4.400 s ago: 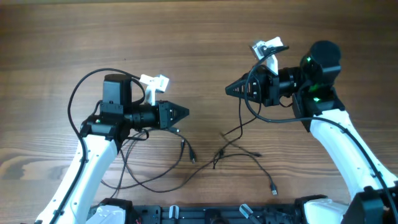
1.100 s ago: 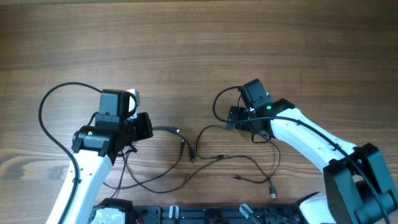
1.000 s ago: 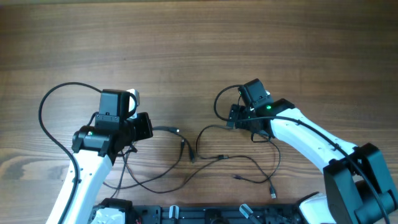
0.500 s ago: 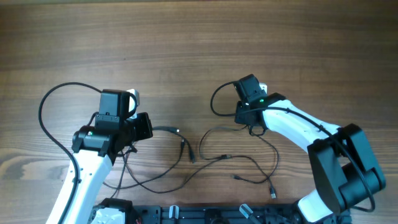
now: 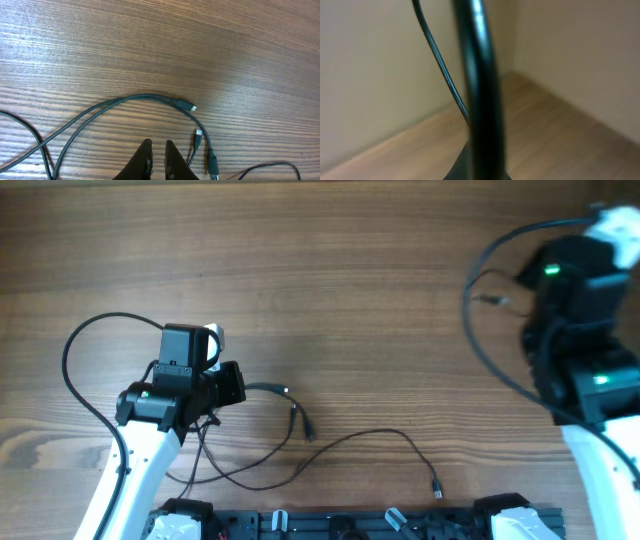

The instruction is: Untangle cables

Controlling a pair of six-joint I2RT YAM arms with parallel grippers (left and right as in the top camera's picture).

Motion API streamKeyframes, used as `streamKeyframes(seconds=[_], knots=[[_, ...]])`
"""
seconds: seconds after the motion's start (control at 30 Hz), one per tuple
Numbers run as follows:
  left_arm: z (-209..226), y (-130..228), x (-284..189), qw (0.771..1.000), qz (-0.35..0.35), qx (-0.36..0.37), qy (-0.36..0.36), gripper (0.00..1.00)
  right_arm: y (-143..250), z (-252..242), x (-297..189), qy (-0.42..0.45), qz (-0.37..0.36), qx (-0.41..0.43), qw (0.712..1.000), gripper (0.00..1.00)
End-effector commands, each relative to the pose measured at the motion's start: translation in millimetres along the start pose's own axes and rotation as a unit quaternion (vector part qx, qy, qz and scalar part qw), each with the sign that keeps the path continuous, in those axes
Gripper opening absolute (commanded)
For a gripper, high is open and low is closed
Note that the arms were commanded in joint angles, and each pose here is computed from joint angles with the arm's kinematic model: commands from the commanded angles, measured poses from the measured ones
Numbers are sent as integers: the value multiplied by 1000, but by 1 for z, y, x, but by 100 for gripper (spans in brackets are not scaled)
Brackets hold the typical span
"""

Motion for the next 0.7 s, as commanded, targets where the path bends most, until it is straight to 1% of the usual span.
streamKeyframes(seconds=[0.0, 0.03, 0.07, 0.17, 0.23, 0.33, 0.37, 0.4, 0.47, 0.5, 0.57, 0.6, 0.67], knots=[[-1, -2, -2, 1000, -8, 2, -2, 11, -12, -53, 30, 79, -6, 26, 997, 4], [-1, -2, -2, 1000, -8, 2, -2, 11, -9, -65, 39, 88, 3, 48, 995, 4], [-1, -2, -2, 1000, -7, 0, -1, 11, -4, -82, 52, 103, 16, 87, 991, 4], [-3, -1, -2, 1000, -4, -1, 5, 11, 14, -131, 94, 117, 65, 185, 974, 4], [-3, -1, -2, 1000, -4, -1, 5, 11, 29, -175, 125, 131, 94, 223, 962, 4], [-3, 0, -2, 1000, -3, -1, 5, 11, 47, -217, 153, 143, 110, 294, 939, 4], [-2, 1, -2, 1000, -1, -2, 4, 11, 46, -227, 166, 127, 103, 306, 938, 4], [-2, 2, -2, 1000, 2, -2, 4, 11, 39, -230, 180, 94, 89, 306, 943, 4], [-2, 2, -2, 1000, 1, -2, 4, 11, 29, -232, 194, 58, 67, 285, 954, 4], [-2, 1, -2, 1000, 0, -2, 4, 11, 29, -244, 195, 79, 57, 289, 952, 4], [-2, 1, -2, 1000, 0, -2, 4, 11, 34, -287, 186, 167, 39, 302, 938, 4], [-2, 1, -2, 1000, 0, -2, 4, 11, 36, -311, 178, 210, 26, 320, 923, 4], [-2, 1, -2, 1000, -1, -1, 4, 11, 43, -339, 172, 226, 20, 384, 895, 4]])
Point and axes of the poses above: each gripper's point midway between its finger pads, its own x axis out along the fingers, its own z axis along the line the jaws close on, y = z × x, the point moved 1 cm from there along -x, back along the fingers, and after that the axes turned 5 degrees about x, right-handed, at the moved point
